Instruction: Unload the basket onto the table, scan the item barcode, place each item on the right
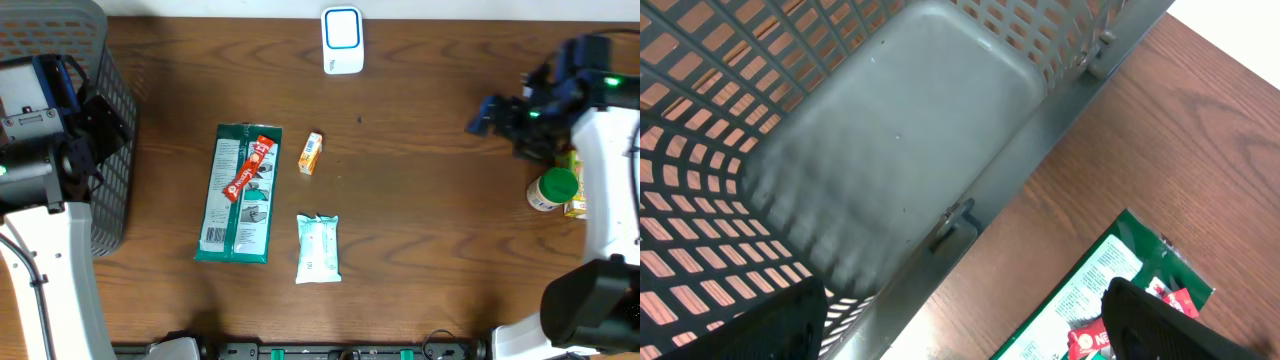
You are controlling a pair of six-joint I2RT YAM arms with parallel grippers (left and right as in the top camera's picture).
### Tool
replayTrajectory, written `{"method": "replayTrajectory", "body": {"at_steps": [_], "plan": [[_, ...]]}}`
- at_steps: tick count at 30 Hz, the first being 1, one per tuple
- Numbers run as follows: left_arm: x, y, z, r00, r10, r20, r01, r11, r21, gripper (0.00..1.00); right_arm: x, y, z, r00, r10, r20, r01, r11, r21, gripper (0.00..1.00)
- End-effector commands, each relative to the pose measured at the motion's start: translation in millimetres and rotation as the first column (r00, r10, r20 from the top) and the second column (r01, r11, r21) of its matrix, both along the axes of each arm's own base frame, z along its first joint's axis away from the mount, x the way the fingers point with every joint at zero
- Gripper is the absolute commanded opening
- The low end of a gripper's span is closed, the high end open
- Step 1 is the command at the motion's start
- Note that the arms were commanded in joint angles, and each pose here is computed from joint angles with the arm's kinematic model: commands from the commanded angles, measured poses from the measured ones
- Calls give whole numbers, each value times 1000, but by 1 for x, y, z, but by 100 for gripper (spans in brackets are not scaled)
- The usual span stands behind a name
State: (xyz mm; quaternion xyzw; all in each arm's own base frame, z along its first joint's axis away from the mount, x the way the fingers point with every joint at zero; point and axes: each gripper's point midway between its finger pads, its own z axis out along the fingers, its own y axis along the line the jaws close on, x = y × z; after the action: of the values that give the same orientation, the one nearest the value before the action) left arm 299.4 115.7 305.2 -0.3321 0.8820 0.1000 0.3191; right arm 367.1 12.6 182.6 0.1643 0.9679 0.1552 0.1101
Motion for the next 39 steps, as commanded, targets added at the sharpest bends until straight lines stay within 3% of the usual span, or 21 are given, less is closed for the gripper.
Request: {"method": "replayTrajectory", "body": {"at_steps": [1,11,14,17,22,28,39], "plan": [[0,3,2,1000,5,-3,-4,1000,15,88,3,62,3,993,114,30,-115,993,39,99],[0,3,2,1000,5,-3,-4,1000,15,88,7,239,25,867,397,302,-435,898,68,99],[0,3,2,1000,5,-3,-4,1000,15,88,2,264,17,855,416,309,-450,892,44,99],[0,3,2,1000,5,-2,-4,1000,15,88,0,278,-8,887,378,264,-388,922,-17,99],[0,3,2,1000,5,-3,-4,1000,15,88,0,308,-44,872,425,242,-427,903,-47,97],[0,3,2,1000,5,-3,-4,1000,15,88,9,312,-88,894,406,188,-396,914,-91,85],[0,3,2,1000,5,-3,-5,1000,15,88,26,310,-121,920,345,185,-323,936,-140,77]]}}
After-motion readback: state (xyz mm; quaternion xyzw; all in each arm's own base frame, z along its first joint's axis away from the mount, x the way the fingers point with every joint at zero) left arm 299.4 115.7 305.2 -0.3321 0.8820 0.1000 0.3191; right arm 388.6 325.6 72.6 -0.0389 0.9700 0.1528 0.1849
